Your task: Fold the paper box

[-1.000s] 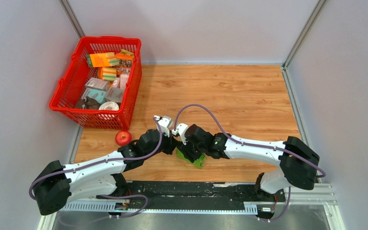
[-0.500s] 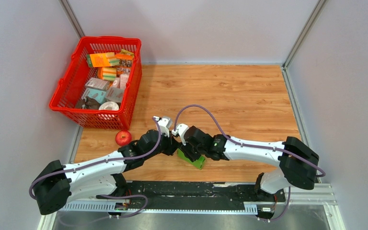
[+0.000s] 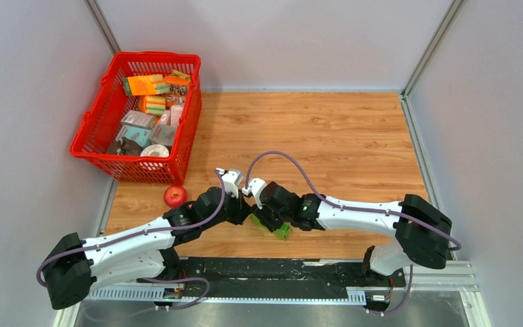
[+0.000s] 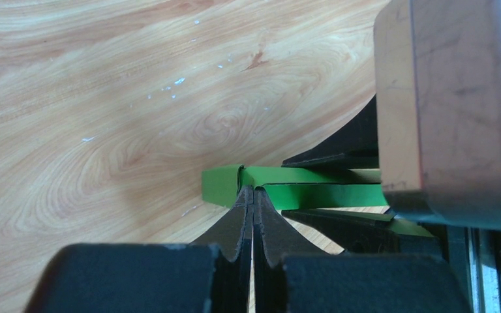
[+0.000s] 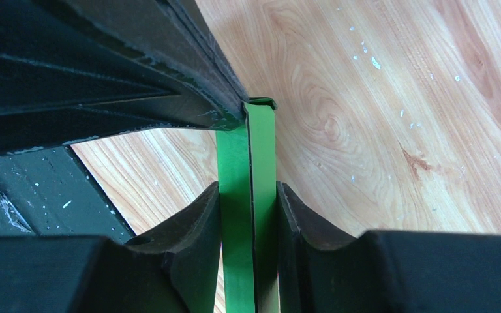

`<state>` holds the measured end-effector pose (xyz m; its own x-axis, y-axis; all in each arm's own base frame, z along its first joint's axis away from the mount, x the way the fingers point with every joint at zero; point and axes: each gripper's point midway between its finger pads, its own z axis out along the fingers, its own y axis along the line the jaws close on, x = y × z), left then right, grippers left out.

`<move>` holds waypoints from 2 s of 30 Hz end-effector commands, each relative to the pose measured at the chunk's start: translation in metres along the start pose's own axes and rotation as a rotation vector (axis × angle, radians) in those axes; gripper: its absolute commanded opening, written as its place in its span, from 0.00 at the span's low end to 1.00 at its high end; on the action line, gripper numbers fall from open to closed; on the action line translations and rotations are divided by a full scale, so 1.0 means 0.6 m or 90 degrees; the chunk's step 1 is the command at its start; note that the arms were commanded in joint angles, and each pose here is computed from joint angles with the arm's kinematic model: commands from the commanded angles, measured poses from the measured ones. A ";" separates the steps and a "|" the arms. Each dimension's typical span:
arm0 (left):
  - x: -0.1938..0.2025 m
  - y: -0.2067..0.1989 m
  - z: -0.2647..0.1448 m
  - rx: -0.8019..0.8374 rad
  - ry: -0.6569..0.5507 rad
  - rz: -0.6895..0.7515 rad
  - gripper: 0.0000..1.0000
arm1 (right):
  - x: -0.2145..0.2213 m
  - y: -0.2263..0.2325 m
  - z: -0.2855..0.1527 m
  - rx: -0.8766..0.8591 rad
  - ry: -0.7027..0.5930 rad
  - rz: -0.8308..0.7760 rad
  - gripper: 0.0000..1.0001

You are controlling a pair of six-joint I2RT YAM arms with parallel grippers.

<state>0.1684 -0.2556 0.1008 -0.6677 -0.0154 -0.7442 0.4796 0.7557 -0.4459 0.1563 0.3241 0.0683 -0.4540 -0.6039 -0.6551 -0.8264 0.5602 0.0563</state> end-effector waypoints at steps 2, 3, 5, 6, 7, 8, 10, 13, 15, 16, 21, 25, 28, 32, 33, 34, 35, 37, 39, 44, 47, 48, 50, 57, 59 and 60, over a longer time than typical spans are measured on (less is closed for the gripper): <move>0.040 0.009 -0.024 -0.012 0.074 0.081 0.00 | -0.018 -0.026 0.014 0.050 -0.028 0.013 0.36; 0.041 0.011 -0.025 -0.014 0.075 0.086 0.00 | -0.020 -0.026 0.012 0.051 -0.030 0.014 0.36; 0.044 0.020 -0.025 -0.027 0.080 0.099 0.00 | -0.020 -0.024 0.011 0.050 -0.032 0.016 0.38; 0.044 0.023 -0.025 -0.032 0.081 0.101 0.00 | -0.020 -0.024 0.010 0.049 -0.033 0.016 0.38; 0.043 0.024 -0.026 -0.035 0.079 0.102 0.00 | -0.020 -0.022 0.009 0.047 -0.035 0.017 0.38; 0.042 0.024 -0.026 -0.034 0.077 0.102 0.00 | -0.020 -0.021 0.009 0.047 -0.036 0.017 0.39; 0.040 0.022 -0.026 -0.031 0.072 0.100 0.00 | -0.022 -0.020 0.007 0.047 -0.039 0.016 0.40; 0.032 0.023 -0.027 -0.036 0.060 0.097 0.00 | -0.020 -0.022 0.007 0.052 -0.037 0.017 0.41; 0.026 0.018 -0.029 -0.032 0.055 0.099 0.00 | -0.017 -0.023 0.009 0.052 -0.033 0.016 0.41; 0.026 0.015 -0.032 -0.024 0.059 0.107 0.00 | -0.017 -0.021 0.009 0.051 -0.034 0.014 0.41; -0.004 -0.002 -0.043 -0.001 0.012 0.099 0.23 | -0.020 -0.019 0.009 0.043 -0.042 0.010 0.43; -0.030 -0.013 -0.040 0.007 -0.023 0.106 0.39 | -0.022 -0.014 0.007 0.031 -0.053 0.009 0.47; -0.048 -0.023 -0.031 0.019 -0.039 0.115 0.40 | -0.025 -0.012 0.003 0.024 -0.063 0.010 0.48; -0.059 -0.023 -0.011 0.014 -0.042 0.124 0.38 | -0.024 -0.008 0.002 0.016 -0.067 0.009 0.45; -0.061 -0.025 -0.009 0.017 -0.043 0.127 0.37 | -0.025 -0.008 0.002 0.015 -0.069 0.009 0.45; -0.066 -0.025 -0.006 0.017 -0.049 0.127 0.36 | -0.023 -0.007 0.002 0.012 -0.068 0.008 0.44; -0.067 -0.026 -0.002 0.015 -0.048 0.127 0.36 | -0.025 -0.006 0.002 0.010 -0.071 0.009 0.43; -0.073 -0.023 0.001 0.007 -0.053 0.129 0.36 | -0.025 -0.005 0.003 0.008 -0.070 0.009 0.42; -0.078 -0.018 0.002 -0.004 -0.057 0.131 0.36 | -0.025 -0.004 0.003 0.008 -0.070 0.005 0.41; -0.097 -0.008 0.000 -0.025 -0.076 0.132 0.36 | -0.025 -0.004 0.004 0.005 -0.069 0.002 0.38; -0.103 -0.005 0.001 -0.028 -0.080 0.136 0.36 | -0.026 -0.001 0.003 -0.001 -0.072 0.002 0.37; -0.102 -0.007 0.002 -0.018 -0.076 0.141 0.35 | -0.025 -0.001 0.003 -0.002 -0.072 0.001 0.37; -0.105 -0.016 0.009 0.005 -0.077 0.146 0.28 | -0.027 0.000 0.002 -0.005 -0.075 0.002 0.37; -0.098 -0.028 0.017 0.035 -0.068 0.161 0.20 | -0.024 0.003 0.003 -0.013 -0.076 -0.003 0.33; -0.099 -0.026 0.019 0.030 -0.067 0.163 0.21 | -0.027 0.006 0.002 -0.021 -0.080 -0.004 0.32; -0.099 -0.022 0.019 0.022 -0.068 0.164 0.21 | -0.026 0.006 0.003 -0.022 -0.079 -0.005 0.31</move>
<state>0.1938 -0.2566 0.1130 -0.5330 0.1604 -0.8308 0.6160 0.7467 -0.2511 0.1716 0.3195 0.0626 -0.4850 -0.5294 -0.6961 -0.7755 0.6283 0.0624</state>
